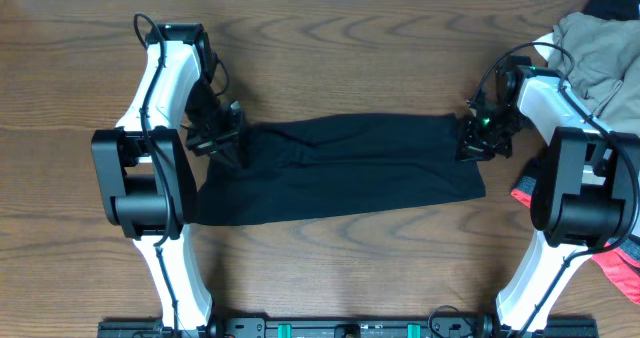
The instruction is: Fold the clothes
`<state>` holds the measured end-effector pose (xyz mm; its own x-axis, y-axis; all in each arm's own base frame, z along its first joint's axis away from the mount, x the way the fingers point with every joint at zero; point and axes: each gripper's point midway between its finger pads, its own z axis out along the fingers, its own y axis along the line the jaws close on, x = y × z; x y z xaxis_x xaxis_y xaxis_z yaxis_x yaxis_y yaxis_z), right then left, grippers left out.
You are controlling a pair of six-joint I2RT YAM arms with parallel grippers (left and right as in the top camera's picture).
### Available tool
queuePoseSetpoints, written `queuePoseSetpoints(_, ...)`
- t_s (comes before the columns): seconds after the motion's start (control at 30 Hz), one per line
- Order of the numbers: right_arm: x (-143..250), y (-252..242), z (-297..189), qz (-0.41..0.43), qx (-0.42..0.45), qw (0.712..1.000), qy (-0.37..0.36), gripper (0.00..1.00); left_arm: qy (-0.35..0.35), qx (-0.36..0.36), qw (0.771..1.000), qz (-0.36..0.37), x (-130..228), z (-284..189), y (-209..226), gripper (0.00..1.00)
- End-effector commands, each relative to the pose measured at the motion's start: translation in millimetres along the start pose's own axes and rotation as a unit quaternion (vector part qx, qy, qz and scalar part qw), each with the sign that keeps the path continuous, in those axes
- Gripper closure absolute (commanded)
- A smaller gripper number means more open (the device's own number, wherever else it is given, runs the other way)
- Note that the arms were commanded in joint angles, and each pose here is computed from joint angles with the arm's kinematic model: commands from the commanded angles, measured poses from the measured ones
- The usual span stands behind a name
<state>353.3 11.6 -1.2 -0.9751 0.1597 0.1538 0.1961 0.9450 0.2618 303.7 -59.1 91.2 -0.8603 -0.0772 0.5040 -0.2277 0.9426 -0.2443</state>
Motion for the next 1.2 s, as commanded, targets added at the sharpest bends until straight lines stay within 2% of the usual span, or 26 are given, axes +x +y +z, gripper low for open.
queuePoseSetpoints(0.0, 2.8, -14.0, 10.6, 0.009, 0.021, 1.000, 0.009, 0.92, 0.024, 0.084, 0.996, 0.035, 22.2, -8.5, -28.3, 0.94)
queuePoseSetpoints(0.37, 2.7, -15.2, 10.2, 0.011, 0.020, 1.000, 0.009, 0.92, -0.027, 0.087, 0.995, 0.035, 44.5, -36.1, -36.2, 0.94)
queuePoseSetpoints(0.57, 2.4, -17.6, 9.5, 0.014, 0.020, 1.000, 0.008, 0.91, -0.049, 0.043, 0.998, 0.008, 52.1, -42.1, -23.0, 0.94)
queuePoseSetpoints(1.17, 3.1, -19.3, 9.0, 0.017, 0.019, 1.000, 0.009, 0.91, 0.094, 0.021, 0.995, -0.040, 85.0, 51.9, 9.1, 0.94)
